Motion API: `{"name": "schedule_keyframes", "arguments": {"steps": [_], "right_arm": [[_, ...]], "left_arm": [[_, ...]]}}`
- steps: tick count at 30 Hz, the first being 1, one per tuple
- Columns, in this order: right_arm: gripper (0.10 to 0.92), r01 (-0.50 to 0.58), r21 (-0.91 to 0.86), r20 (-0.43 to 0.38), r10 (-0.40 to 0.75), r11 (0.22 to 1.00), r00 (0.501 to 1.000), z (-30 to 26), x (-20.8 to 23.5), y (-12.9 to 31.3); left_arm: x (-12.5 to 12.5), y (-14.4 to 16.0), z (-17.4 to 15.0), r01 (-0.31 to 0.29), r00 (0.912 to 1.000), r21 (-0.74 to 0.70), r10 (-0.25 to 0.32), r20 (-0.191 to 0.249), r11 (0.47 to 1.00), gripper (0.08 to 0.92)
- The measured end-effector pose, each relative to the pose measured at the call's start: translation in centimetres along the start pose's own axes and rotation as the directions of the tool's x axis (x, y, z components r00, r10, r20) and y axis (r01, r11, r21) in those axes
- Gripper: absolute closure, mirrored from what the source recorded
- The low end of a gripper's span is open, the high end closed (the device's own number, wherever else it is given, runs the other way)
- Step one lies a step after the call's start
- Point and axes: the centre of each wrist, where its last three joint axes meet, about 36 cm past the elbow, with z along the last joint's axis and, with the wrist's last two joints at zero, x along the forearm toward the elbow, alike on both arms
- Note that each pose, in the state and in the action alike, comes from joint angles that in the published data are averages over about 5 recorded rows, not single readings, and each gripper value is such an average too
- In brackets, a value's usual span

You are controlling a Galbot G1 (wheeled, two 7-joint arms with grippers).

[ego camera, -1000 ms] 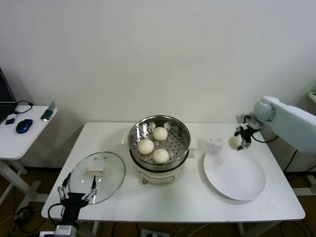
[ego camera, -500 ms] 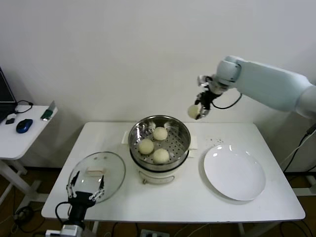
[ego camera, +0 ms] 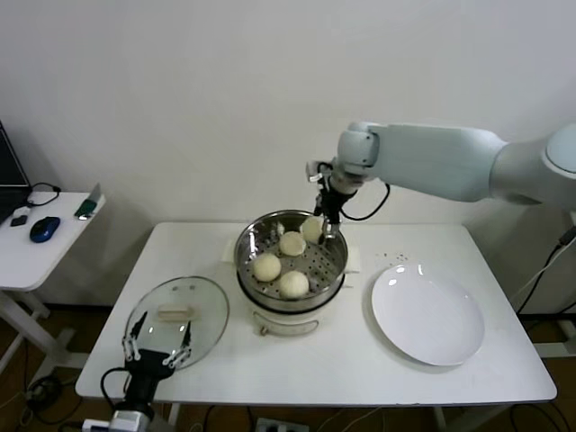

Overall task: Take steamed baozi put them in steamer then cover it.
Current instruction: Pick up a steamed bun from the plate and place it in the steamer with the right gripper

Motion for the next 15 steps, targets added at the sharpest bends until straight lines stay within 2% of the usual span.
{"name": "schedule_keyframes", "arguments": {"steps": [11, 15], "right_arm": [[0.319, 0.062, 0.039, -0.062, -0.06, 0.997, 0.996, -0.8, -5.0, 1.4], [0.273, 0.06, 0.041, -0.076, -0.057, 0.997, 0.995, -0.7, -5.7, 1.4]], "left_arm": [[0.0, 0.3, 0.7, 0.003, 0.9999, -0.007, -0.003, -0.014, 1.0, 0.177], [0.0, 0.4, 0.8, 0.0, 0.9999, -0.01, 0.0, -0.016, 1.0, 0.177]]}}
